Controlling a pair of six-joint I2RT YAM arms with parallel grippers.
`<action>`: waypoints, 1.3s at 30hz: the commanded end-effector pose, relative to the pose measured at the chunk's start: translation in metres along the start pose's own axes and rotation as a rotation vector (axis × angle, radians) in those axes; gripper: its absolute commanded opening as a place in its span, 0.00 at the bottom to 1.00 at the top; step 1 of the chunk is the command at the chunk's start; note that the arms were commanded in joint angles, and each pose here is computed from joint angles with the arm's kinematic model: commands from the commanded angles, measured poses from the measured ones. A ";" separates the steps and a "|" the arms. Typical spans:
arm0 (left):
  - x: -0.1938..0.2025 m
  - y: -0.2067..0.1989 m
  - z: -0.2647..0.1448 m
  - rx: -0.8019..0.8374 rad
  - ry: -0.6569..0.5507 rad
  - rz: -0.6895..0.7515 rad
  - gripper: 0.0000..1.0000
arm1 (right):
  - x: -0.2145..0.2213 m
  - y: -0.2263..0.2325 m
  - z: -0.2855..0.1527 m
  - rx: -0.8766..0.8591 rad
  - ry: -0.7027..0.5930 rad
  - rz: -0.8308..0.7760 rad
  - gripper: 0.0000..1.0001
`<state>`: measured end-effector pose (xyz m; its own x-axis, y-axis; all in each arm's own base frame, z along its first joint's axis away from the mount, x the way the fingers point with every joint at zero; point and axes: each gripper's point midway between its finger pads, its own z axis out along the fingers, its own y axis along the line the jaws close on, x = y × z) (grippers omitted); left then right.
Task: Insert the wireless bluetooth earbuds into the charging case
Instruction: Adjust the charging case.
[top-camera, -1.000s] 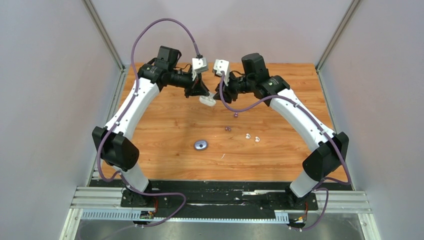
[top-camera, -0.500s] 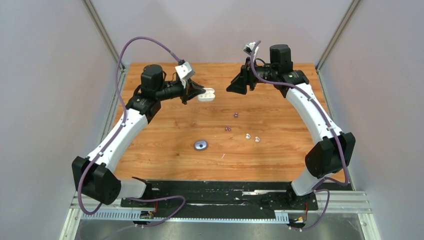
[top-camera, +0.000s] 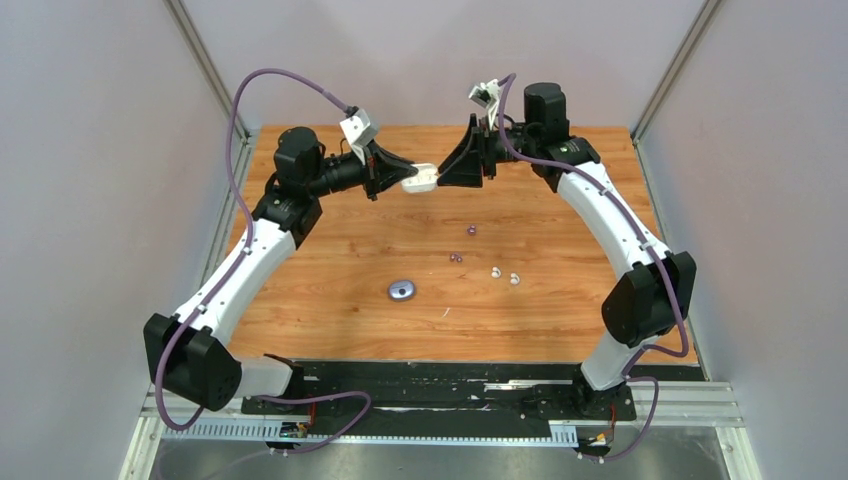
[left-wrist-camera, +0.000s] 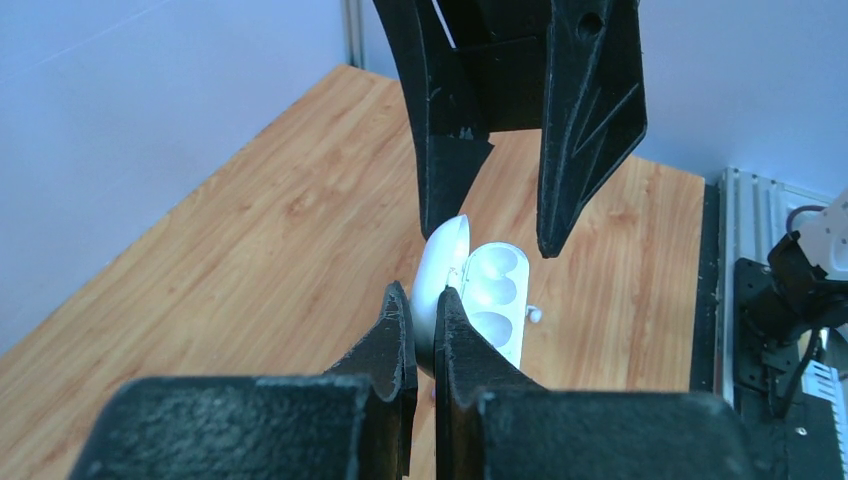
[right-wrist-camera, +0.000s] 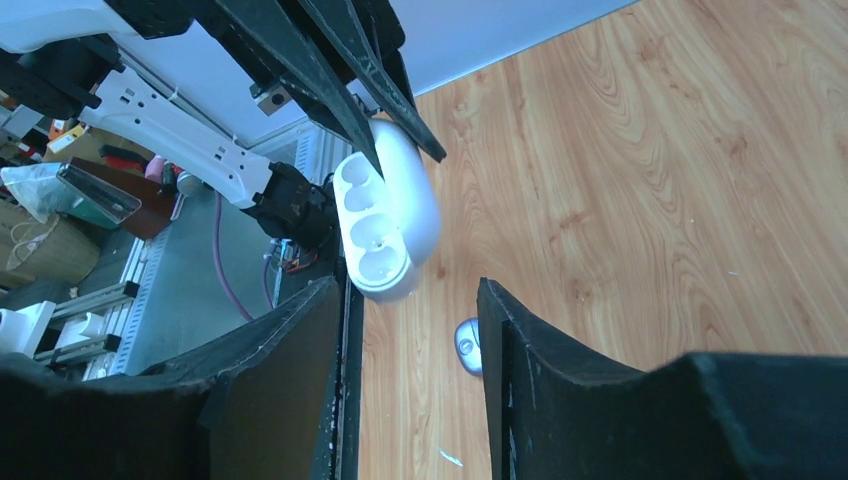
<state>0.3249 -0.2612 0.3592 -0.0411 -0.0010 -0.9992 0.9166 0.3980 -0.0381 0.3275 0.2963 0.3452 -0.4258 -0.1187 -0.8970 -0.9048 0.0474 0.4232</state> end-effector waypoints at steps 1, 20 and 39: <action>-0.009 -0.010 0.003 0.061 -0.037 -0.019 0.00 | -0.023 0.009 0.003 -0.037 -0.038 -0.084 0.52; -0.008 -0.010 0.006 0.080 -0.037 -0.048 0.00 | -0.022 0.010 0.014 -0.067 -0.038 -0.083 0.19; -0.015 -0.012 -0.008 0.162 0.149 -0.138 0.78 | -0.028 -0.005 0.010 0.075 0.007 -0.408 0.00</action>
<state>0.3244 -0.2669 0.3606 -0.1819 0.0406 -0.9825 0.9315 0.3272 -0.1589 0.3441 0.3128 0.3387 -0.2601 -0.1453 -0.9546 -0.9654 0.0576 0.2543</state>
